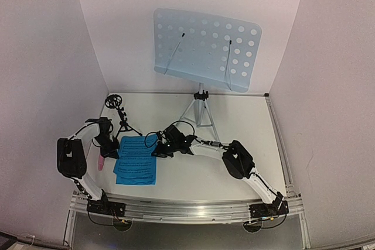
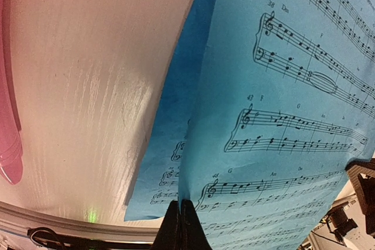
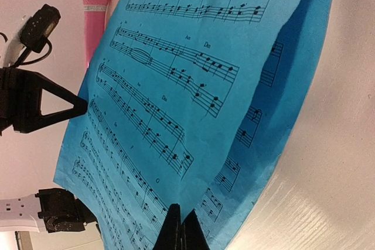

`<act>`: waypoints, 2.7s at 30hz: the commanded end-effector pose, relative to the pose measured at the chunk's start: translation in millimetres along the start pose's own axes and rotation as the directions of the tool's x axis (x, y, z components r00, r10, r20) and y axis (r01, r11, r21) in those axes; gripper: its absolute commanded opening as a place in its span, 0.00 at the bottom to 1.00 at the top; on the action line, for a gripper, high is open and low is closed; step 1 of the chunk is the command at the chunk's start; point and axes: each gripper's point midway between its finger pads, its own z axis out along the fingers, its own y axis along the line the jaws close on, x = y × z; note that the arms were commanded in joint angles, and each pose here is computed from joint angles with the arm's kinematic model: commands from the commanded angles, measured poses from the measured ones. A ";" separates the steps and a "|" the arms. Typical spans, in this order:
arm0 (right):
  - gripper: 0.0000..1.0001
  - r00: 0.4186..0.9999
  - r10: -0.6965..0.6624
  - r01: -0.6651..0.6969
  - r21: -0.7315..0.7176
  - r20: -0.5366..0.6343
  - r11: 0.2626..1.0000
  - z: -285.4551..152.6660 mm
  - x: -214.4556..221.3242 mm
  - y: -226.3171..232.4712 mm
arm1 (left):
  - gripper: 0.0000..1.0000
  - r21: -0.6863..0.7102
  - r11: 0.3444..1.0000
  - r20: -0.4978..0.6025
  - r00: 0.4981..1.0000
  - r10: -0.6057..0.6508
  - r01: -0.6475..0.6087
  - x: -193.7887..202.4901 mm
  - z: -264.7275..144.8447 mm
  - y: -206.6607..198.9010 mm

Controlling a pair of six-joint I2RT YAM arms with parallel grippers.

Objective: Pack up the instrument practice props

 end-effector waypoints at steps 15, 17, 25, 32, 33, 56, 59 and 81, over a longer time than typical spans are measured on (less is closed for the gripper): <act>0.00 0.993 0.119 -0.118 0.059 -0.009 0.991 3.2 0.2 -26.4 | 0.35 -0.086 0.996 0.099 0.995 0.010 -0.001 -16.3 -18.1 16.4; 0.00 0.988 0.153 -0.153 0.051 0.001 0.987 1.4 -2.4 -22.0 | 0.35 -0.085 0.996 0.098 0.995 0.008 0.000 -15.9 -17.4 16.5; 0.00 0.968 0.253 -0.252 -0.051 0.009 0.966 5.0 -13.0 5.4 | 0.58 -0.099 0.995 0.083 0.997 -0.008 0.016 -19.8 -6.8 19.5; 0.00 0.956 0.292 -0.290 -0.054 0.028 0.956 8.0 -15.3 0.2 | 0.69 -0.047 0.998 0.002 0.999 -0.045 0.045 -18.0 24.0 14.0; 0.00 0.953 0.301 -0.299 -0.051 0.030 0.953 8.3 -15.2 -2.2 | 0.69 -0.039 0.998 -0.006 0.999 -0.048 0.048 -16.9 26.9 13.2; 0.00 0.930 0.367 -0.367 -0.026 -0.011 0.930 14.0 6.6 -24.7 | 0.68 0.024 0.997 -0.027 0.997 -0.071 0.071 -10.3 47.6 8.9; 0.00 0.933 0.358 -0.359 -0.037 -0.023 0.933 12.0 6.6 -19.0 | 0.68 0.022 0.997 -0.029 0.997 -0.074 0.074 -9.2 47.9 9.6; 0.00 0.904 0.428 -0.427 -0.099 -0.008 0.899 14.2 -1.1 13.2 | 0.60 0.044 0.995 -0.048 0.995 -0.085 0.087 -6.0 49.8 6.1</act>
